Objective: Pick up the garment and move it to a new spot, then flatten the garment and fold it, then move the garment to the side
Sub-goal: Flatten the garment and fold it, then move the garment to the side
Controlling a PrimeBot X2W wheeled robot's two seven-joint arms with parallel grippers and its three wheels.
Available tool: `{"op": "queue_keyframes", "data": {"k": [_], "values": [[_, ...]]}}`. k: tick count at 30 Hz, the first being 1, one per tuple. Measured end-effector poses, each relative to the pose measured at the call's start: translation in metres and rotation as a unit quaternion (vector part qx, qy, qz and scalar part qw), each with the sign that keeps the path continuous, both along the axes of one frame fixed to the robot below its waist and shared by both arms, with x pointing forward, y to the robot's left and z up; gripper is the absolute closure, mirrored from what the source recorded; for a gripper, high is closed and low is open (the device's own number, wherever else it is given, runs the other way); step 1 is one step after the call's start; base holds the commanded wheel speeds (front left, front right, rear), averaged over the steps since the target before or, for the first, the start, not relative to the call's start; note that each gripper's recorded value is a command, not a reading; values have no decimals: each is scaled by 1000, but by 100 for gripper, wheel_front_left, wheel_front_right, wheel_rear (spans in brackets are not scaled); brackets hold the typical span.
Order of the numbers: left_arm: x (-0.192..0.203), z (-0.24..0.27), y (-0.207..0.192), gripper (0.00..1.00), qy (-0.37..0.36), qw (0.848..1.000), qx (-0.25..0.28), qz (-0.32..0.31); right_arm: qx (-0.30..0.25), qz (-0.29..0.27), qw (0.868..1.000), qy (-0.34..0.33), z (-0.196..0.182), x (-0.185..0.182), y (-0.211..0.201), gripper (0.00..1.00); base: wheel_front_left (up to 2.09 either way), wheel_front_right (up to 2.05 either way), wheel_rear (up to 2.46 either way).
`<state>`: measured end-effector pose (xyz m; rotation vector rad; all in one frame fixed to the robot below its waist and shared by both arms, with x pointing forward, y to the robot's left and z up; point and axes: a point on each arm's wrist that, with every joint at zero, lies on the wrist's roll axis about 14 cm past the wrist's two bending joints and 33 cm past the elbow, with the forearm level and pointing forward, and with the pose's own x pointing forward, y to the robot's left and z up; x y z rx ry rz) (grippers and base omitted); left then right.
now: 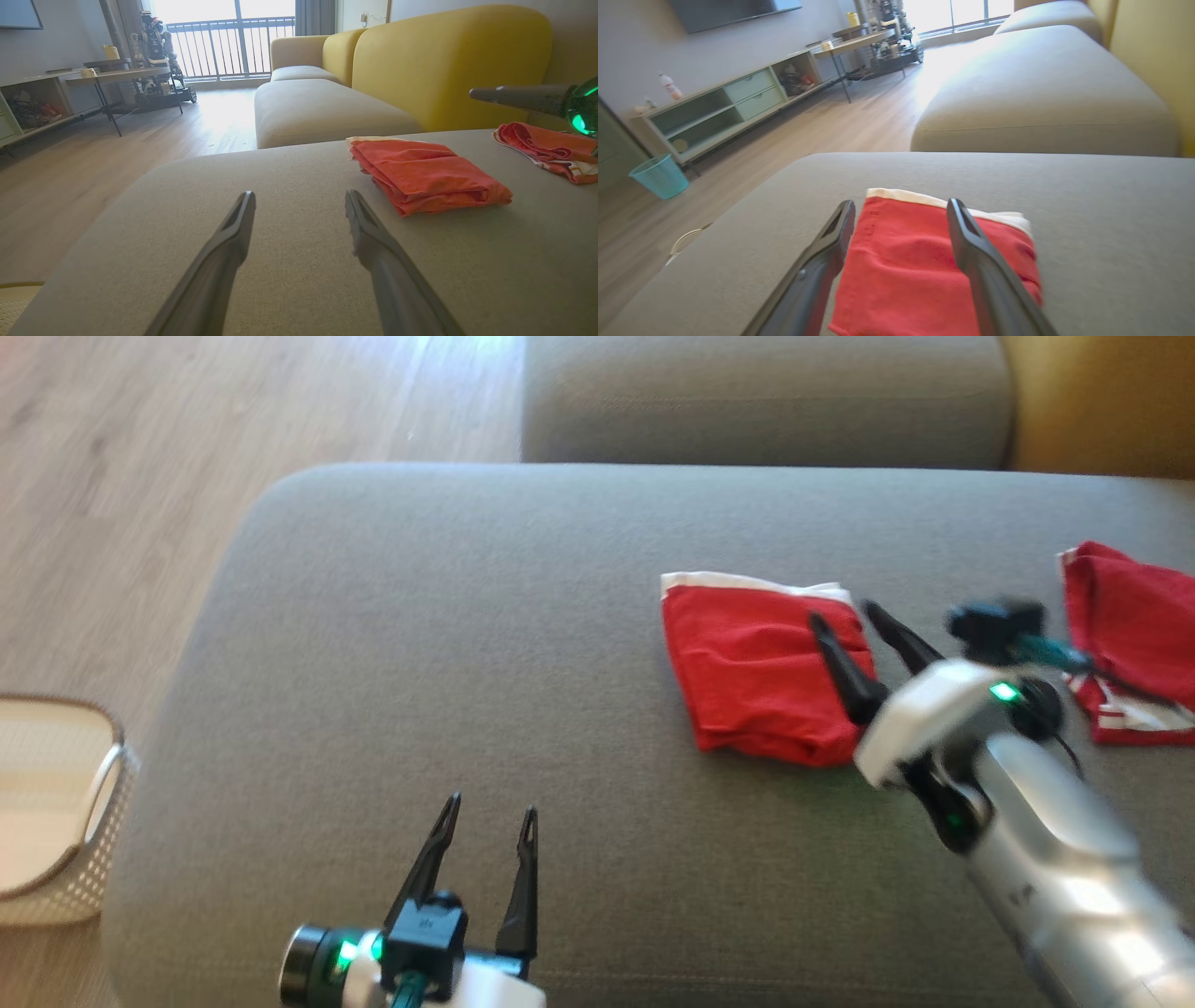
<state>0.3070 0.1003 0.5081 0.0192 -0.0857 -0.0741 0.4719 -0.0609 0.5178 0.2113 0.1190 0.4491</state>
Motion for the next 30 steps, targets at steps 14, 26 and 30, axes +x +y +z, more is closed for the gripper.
{"op": "queue_keyframes", "data": {"k": [14, 26, 30], "values": [[-1, 19, 14, 0, -31, 999, -4, 26, -7, -142, 987, -75, -10, -87, -84, 0, 0, 0, 0], [-14, 25, 32, 0, -44, 997, 7, 55, -29, -157, 982, -100, -4, -120, -89, 0, 0, 0, 0], [-15, 29, 36, 0, -50, 997, 8, 62, -22, -156, 982, -103, -1, -120, -88, 0, 0, 0, 0]]}}
